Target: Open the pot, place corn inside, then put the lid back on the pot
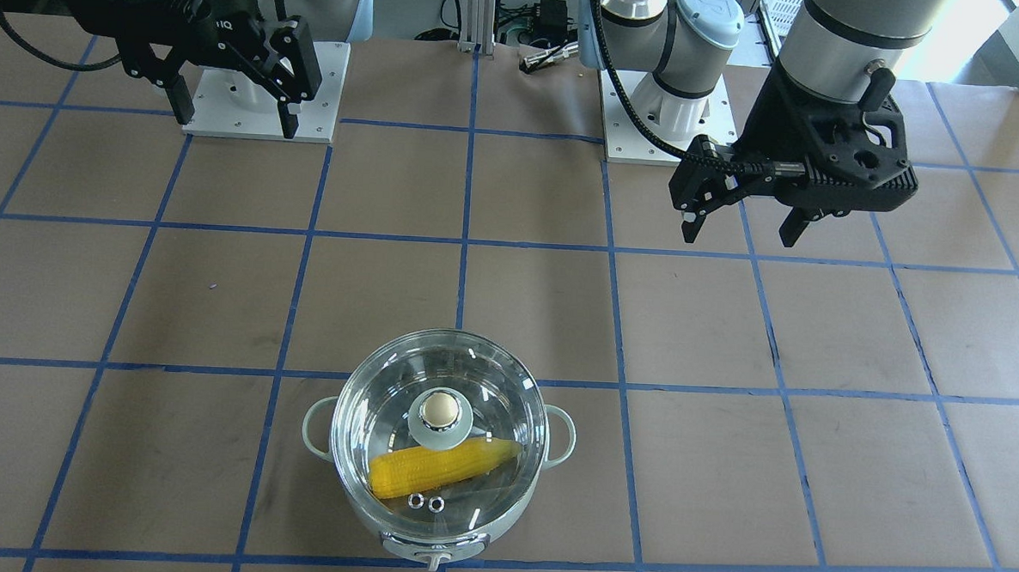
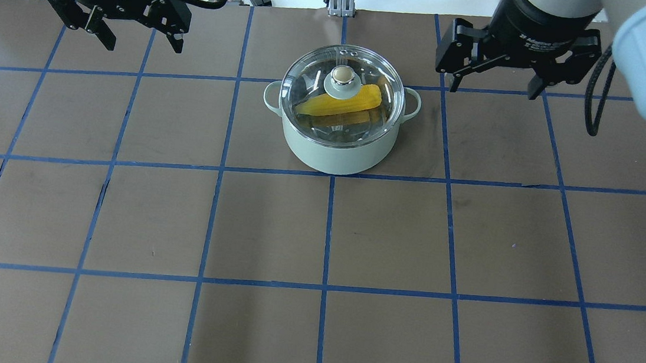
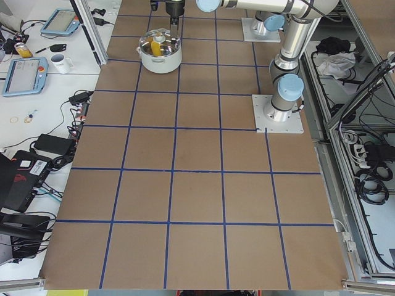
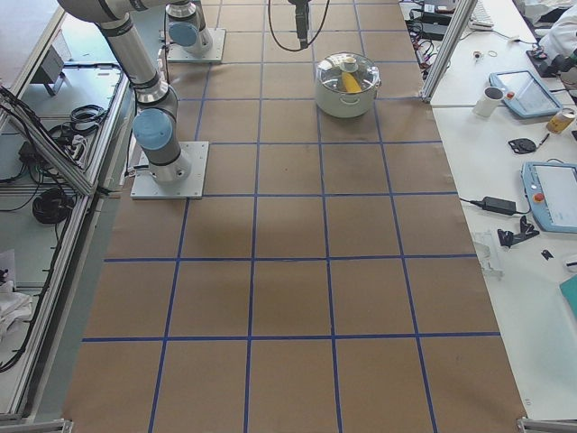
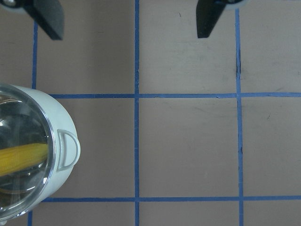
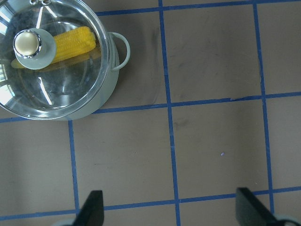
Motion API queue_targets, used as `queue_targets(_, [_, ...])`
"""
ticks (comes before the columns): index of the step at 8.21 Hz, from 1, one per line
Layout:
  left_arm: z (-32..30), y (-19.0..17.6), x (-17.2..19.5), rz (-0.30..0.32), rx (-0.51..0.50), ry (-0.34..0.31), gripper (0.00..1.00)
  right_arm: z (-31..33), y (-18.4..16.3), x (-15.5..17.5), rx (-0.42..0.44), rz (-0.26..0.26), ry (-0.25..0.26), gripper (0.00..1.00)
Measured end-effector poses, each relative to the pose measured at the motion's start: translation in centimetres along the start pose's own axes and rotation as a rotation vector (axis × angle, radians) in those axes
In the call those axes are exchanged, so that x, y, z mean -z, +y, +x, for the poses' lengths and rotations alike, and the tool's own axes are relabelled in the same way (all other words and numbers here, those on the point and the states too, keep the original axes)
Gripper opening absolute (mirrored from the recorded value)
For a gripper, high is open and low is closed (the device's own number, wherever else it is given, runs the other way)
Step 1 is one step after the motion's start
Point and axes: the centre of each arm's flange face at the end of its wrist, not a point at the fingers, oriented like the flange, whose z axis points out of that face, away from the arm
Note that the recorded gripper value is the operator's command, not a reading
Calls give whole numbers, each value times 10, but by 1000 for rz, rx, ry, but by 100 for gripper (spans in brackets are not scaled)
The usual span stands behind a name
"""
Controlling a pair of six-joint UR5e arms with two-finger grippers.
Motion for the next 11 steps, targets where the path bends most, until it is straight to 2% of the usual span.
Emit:
queue_targets(3, [0, 0, 0, 0, 0, -1, 100, 7, 1, 5, 13, 2, -1, 100])
queue_targets(6, [0, 0, 0, 0, 0, 0, 100, 27, -8, 3, -26, -10, -40, 100])
queue_targets(11, [0, 0, 0, 0, 0, -1, 100, 30, -8, 3, -34, -16, -51, 100])
